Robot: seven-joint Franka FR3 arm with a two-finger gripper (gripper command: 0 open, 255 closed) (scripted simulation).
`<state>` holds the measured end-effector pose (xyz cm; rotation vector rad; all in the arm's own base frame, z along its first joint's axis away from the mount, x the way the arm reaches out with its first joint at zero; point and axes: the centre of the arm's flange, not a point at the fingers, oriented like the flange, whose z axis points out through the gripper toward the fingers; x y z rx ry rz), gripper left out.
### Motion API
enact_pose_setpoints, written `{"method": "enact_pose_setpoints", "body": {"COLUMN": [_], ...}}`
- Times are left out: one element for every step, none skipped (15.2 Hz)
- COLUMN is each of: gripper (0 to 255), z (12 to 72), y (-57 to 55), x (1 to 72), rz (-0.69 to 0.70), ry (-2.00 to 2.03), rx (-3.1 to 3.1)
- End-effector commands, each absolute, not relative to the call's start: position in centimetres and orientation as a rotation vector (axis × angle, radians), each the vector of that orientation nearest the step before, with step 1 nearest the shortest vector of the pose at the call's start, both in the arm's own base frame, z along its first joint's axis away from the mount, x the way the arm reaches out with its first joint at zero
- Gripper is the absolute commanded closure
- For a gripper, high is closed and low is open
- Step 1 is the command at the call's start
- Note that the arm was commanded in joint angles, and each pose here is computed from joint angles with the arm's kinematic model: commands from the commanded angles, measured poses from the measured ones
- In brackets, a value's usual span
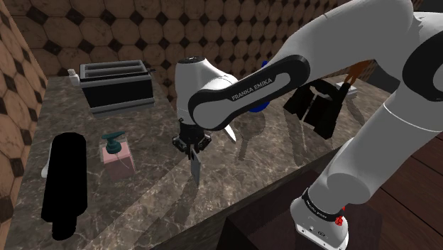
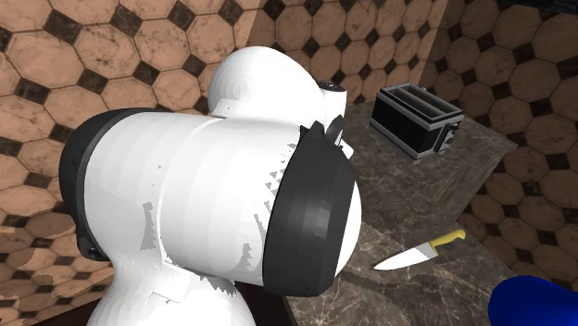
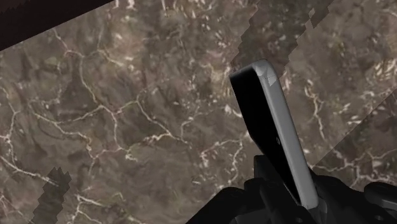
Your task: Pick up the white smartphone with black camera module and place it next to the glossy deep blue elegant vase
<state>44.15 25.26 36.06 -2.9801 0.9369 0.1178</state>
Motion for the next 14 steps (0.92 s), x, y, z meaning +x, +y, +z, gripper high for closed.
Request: {"method": "enact_pose_setpoints", "body": {"gripper": [255,255,255,255,255,255,255,255,255,255,255,255,255,255], "z": [36.0,36.0,36.6,37.1,37.6,38.1,38.7,39.2,39.7,40.3,40.8,41.3,41.8,42.4], "y": [25.3,25.3,25.3,25.3,25.3,25.3,25.3,25.3,25.3,25.3,25.3,25.3,25.3,25.3], "x": [44.1,44.1,44.1,44.1,44.1,44.1,44.1,44.1,44.1,44.1,44.1,44.1,44.1,44.1], "rz": [0.118,0.118,0.118,0.118,0.118,0.118,0.118,0.118,0.118,0.118,0.118,0.118,0.118,0.118], "ry": [0.937,0.937,0.937,0.937,0.937,0.937,0.937,0.937,0.937,0.937,0.937,0.937,0.937,0.937], "rx": [-2.980,-2.980,-2.980,-2.980,-2.980,-2.980,-2.980,-2.980,-2.980,-2.980,-2.980,-2.980,-2.980,-2.980]}}
